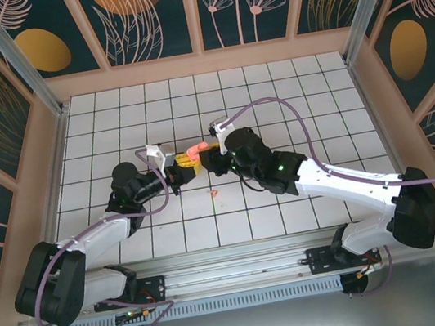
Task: Insert wireless bluetooth earbuds into charging case
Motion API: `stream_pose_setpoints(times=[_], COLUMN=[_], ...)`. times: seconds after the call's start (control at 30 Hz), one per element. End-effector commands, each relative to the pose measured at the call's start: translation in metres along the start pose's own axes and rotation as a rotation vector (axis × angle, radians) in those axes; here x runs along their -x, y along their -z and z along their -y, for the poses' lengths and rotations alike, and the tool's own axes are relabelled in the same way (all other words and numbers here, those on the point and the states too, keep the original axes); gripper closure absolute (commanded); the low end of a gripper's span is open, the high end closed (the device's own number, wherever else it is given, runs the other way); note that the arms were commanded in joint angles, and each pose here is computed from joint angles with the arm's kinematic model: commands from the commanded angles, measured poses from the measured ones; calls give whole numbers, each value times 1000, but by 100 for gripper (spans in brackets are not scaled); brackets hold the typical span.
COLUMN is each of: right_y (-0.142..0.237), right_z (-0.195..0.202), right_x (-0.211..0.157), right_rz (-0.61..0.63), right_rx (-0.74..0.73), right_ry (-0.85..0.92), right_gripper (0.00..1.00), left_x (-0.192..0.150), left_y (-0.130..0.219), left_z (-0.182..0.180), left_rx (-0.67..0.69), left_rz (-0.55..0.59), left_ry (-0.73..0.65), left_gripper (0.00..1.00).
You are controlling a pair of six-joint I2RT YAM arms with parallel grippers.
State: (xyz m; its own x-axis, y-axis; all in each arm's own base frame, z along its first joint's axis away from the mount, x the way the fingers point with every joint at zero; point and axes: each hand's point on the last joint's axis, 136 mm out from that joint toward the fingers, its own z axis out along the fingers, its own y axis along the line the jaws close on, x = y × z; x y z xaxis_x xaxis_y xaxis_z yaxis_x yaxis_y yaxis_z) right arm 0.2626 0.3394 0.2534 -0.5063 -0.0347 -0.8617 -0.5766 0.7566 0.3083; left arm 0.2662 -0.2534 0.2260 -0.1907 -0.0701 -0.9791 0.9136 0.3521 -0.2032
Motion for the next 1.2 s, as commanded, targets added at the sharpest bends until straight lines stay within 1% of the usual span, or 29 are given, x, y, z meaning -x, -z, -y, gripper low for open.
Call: stream_pose_setpoints(times=[0.0,0.23,0.37,0.57,0.67,0.87,1.17], right_y=[8,14,27,44,42,25,6], right_z=[-13,-17,-21,-18,-9,9,17], right_x=[21,33,49,61,54,25,12], right_rz=[50,86,129,148,106,-31,-96], right_rx=[48,85,151,244,232,153,117], right_ry=[-22,-43,-78,-156,-189,-221,-239], right_gripper=[64,53,48,46,46,50,53], left_x=[22,22,21,18,18,18,19], left_y=[0,-1,-1,-1,-2,-2,-2], left_z=[4,4,4,3,3,4,5], left_rx=[-8,-12,-12,-12,-15,-19,-22], left_rz=[46,44,40,35,34,32,33], left_ry=[-68,-68,-68,-63,-63,-58,-57], left_gripper=[86,86,86,86,87,87,87])
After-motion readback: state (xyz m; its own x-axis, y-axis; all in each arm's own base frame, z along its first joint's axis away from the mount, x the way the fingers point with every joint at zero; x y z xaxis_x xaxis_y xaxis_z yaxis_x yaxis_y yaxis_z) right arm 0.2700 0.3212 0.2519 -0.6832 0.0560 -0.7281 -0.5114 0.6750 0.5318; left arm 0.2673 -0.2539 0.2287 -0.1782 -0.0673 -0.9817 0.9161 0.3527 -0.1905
